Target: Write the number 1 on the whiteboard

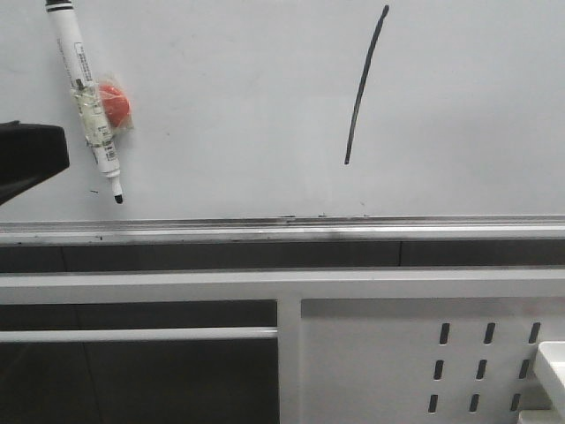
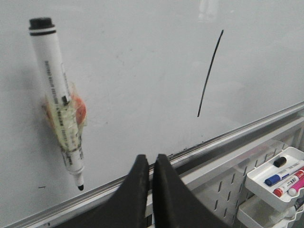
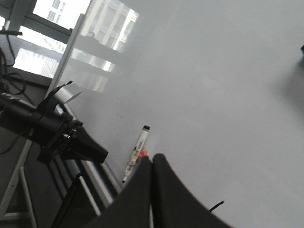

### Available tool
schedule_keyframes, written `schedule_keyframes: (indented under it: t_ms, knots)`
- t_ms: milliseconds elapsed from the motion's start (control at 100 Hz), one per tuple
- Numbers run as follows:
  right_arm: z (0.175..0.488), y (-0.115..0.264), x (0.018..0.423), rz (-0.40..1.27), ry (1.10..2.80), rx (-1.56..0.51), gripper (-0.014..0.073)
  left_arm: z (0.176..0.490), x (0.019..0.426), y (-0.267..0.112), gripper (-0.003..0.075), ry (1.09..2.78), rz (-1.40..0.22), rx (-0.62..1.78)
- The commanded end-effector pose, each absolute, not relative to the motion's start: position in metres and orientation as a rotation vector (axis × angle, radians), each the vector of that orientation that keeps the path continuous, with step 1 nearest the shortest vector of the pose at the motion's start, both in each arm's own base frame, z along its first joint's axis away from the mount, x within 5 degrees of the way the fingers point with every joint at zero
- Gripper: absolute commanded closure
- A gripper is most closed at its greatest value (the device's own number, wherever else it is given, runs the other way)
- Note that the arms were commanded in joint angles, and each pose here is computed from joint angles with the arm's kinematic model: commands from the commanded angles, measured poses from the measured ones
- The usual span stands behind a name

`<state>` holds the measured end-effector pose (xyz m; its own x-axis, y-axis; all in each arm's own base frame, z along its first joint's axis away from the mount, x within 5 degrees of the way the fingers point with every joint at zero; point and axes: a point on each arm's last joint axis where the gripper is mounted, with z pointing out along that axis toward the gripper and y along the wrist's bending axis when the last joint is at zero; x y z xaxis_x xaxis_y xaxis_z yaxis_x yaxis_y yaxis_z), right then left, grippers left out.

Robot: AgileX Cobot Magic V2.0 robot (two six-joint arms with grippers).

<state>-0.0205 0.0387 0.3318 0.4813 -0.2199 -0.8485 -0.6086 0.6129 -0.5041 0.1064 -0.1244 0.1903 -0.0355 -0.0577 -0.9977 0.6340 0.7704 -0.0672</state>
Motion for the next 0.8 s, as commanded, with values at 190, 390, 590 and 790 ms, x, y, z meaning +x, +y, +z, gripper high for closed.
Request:
schedule_keyframes:
  t_ms: [190,390,590,790]
  knots:
    - [0.318,0.043,-0.019,0.351,1.114,-0.937,0.0664,0.198,0.096,-0.137,0.0740,1.419,-0.665,0.660]
    - [0.317,0.043,-0.019,0.353,1.115,-0.942,0.0664,0.203,0.098,-0.154,0.0740,1.444,-0.687,0.764]
    - [0.317,0.043,-0.019,0.353,1.115,-0.942,0.0664,0.232,0.105,-0.176,0.0740,1.350,-0.642,0.845]
    - [0.317,0.043,-0.019,0.353,1.115,-0.942,0.0664,0.276,0.098,-0.167,0.0740,1.288,-0.696,0.806]
